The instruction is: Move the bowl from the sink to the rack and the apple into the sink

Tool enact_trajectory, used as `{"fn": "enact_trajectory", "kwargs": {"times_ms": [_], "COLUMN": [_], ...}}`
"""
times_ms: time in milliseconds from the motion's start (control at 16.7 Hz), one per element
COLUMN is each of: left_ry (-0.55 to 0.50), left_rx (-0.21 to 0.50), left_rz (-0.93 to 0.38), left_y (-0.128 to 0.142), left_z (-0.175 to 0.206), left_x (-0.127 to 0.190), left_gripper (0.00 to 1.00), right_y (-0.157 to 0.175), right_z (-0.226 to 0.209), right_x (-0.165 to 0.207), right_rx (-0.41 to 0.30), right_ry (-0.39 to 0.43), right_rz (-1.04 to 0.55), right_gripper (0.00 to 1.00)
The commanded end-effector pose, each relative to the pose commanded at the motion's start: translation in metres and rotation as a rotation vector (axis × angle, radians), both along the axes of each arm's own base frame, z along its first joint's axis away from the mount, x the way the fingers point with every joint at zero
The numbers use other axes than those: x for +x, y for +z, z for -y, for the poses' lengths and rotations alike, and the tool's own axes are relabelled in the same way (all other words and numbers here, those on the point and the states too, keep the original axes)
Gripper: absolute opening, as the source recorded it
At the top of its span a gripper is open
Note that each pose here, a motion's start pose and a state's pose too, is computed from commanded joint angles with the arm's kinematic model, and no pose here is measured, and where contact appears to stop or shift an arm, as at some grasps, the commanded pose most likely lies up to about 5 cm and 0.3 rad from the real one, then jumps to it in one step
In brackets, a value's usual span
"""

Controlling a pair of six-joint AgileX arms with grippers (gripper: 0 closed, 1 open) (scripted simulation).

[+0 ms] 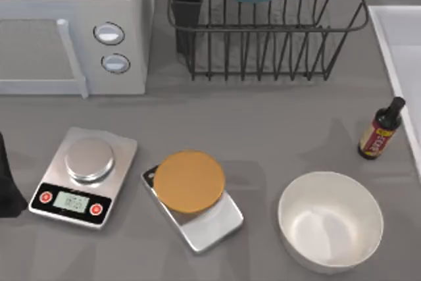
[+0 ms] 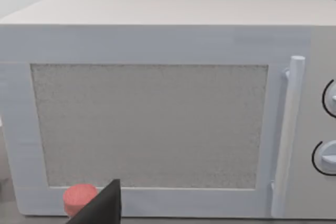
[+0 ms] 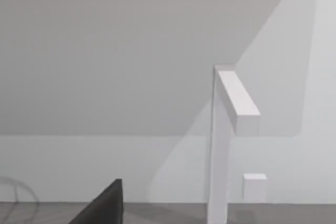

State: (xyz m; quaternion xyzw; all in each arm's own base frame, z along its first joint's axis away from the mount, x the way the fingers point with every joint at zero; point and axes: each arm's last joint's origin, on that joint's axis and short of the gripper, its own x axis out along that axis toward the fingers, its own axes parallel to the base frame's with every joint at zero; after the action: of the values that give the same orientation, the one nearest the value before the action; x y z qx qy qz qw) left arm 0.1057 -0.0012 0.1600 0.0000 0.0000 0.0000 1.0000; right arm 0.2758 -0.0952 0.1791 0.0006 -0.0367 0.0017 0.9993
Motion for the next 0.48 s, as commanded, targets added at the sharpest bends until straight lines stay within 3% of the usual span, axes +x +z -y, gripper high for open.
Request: {"fn": "enact_trajectory", "kwargs": {"times_ms": [240, 480], "left_ry": [0.0, 0.0], "left_rx": [0.0, 0.0], "left_rz": [0.0, 0.0], "left_y": [0.0, 0.0], "left_z": [0.0, 0.0], "left_x": [0.0, 0.0], "left_gripper": [1.0, 1.0], "right_y": [0.053, 0.069], "right_z": [-0.029, -0.051], "right_x": [-0.04, -0.079], "right_rx": [0.007, 0.022], "right_ry": [-0.02, -0.046], "right_rz": [0.038, 0.05], "right_gripper": [1.0, 1.0]}}
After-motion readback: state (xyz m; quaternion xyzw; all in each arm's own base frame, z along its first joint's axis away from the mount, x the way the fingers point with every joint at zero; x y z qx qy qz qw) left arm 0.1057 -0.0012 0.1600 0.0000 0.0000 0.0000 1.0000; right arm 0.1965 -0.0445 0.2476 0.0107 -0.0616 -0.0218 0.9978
